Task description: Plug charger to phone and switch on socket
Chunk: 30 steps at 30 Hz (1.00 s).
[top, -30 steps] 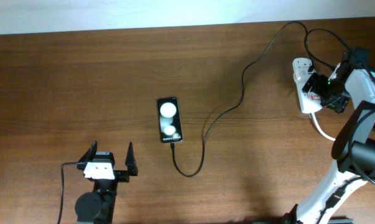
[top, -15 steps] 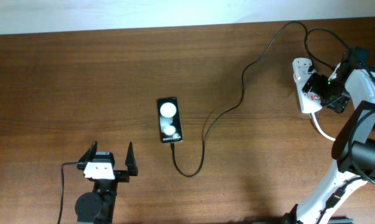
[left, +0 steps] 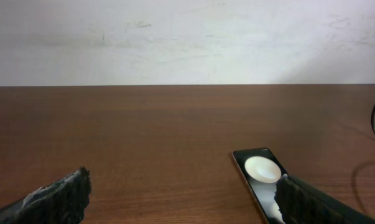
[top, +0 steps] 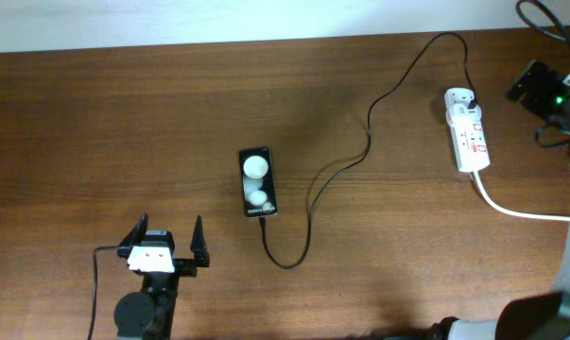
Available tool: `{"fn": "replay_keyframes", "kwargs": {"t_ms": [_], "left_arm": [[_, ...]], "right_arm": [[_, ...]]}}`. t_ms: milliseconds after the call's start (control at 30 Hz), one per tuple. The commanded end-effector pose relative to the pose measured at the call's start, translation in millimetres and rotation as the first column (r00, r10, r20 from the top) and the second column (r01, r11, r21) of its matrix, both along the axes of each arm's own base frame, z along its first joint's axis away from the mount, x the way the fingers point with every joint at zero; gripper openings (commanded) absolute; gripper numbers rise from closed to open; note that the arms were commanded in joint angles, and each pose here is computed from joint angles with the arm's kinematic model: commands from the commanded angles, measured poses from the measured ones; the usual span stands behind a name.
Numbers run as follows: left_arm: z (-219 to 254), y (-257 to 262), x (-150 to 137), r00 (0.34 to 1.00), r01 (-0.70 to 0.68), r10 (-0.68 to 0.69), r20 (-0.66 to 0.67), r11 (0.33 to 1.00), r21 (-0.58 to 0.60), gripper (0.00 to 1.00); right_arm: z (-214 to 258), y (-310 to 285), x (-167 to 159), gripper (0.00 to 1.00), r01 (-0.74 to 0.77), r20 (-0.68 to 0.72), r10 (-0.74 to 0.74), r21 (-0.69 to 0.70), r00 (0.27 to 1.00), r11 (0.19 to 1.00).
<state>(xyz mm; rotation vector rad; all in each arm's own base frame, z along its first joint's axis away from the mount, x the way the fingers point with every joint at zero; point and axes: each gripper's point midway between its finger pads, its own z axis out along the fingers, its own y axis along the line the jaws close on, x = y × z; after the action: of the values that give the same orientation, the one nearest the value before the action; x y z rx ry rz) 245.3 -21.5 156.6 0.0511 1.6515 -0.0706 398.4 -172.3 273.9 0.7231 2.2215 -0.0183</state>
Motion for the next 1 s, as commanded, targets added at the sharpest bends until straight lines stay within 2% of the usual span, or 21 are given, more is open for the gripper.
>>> {"fn": "replay_keyframes", "kwargs": {"t_ms": [0, 300, 400, 733, 867, 967], "left_arm": [[0, -1, 0, 1.0, 0.01, -0.01, 0.002, 1.0, 0.018, 0.99], [0, -1, 0, 1.0, 0.01, -0.01, 0.002, 1.0, 0.018, 0.99], [0, -1, 0, 1.0, 0.01, -0.01, 0.002, 1.0, 0.018, 0.99], [0, -1, 0, 1.0, 0.009, -0.01, 0.002, 1.0, 0.018, 0.99], [0, -1, 0, 1.0, 0.01, -0.01, 0.002, 1.0, 0.018, 0.99], [0, -1, 0, 1.0, 0.01, -0.01, 0.002, 1.0, 0.018, 0.99]], "right_arm": [[14, 0, -5, 0.99, 0.001, 0.024, 0.0, -0.031, 1.0, 1.0], [14, 1, -6, 0.99, -0.001, 0.024, 0.002, -0.031, 1.0, 1.0], [8, 5, -15, 0.99, -0.002, 0.013, 0.002, -0.026, 1.0, 1.0], [-70, 35, -64, 0.99, -0.017, -0.145, 0.024, 0.049, 0.989, 0.999], [-120, 86, -83, 0.99, -0.128, -0.254, 0.15, 0.1, 0.956, 0.987], [-135, 103, -88, 0.99, -0.168, -0.29, 0.196, 0.118, 0.937, 0.979]]}}
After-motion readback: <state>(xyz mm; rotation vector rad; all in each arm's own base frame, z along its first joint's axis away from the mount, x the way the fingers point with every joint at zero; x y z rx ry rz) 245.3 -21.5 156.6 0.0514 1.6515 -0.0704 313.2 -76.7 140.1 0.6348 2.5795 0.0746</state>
